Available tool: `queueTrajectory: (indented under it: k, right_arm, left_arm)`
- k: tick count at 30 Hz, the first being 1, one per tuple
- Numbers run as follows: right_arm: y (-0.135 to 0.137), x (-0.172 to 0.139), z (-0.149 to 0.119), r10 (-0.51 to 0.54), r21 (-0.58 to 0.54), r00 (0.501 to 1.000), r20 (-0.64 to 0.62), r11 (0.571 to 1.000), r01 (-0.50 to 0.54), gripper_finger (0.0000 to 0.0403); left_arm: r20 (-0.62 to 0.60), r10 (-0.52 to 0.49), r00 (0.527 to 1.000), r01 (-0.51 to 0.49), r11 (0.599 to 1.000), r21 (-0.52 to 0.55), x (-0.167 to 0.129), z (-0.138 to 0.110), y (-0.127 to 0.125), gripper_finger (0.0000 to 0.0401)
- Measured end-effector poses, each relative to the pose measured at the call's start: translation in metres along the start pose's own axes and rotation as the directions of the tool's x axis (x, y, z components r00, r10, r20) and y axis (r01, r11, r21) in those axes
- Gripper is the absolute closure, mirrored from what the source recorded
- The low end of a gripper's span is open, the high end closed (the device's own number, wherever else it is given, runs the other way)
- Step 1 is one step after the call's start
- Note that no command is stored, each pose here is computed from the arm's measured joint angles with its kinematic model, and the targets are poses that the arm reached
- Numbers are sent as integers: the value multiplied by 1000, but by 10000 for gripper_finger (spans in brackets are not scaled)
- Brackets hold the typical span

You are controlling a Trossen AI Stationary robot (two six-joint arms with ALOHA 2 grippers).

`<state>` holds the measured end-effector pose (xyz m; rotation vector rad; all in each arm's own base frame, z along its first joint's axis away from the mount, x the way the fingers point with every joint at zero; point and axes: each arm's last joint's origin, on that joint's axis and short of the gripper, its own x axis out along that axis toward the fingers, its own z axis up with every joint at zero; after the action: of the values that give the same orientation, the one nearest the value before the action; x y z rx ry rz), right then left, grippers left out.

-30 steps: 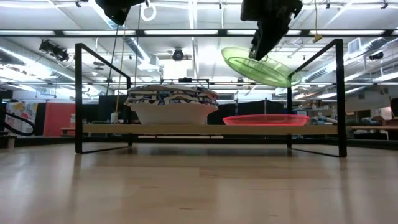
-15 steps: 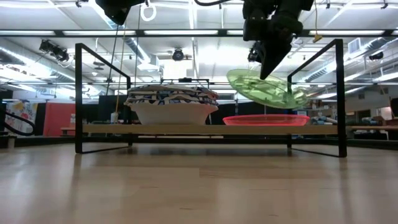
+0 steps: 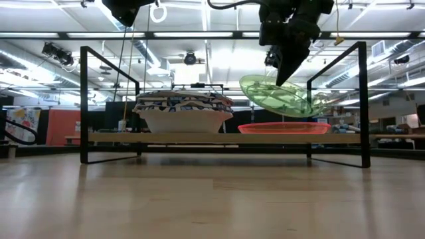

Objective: Place and stack plates onto a shelf
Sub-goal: Stack the green plate on top of the pink plate on the shelf

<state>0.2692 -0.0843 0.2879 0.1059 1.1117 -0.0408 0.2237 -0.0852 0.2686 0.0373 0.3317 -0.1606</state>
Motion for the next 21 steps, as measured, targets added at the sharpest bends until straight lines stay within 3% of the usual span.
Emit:
queueTrajectory:
  k: [12, 21]
  right_arm:
    - [-7, 41, 3, 51, 24, 991, -121, 999, -49, 391]
    - [-8, 42, 3, 43, 30, 991, -126, 999, -39, 388]
  left_arm:
    - [0, 0, 1000, 0, 1000, 1, 0, 0, 0, 232]
    - [0, 0, 1000, 0, 1000, 1, 0, 0, 0, 232]
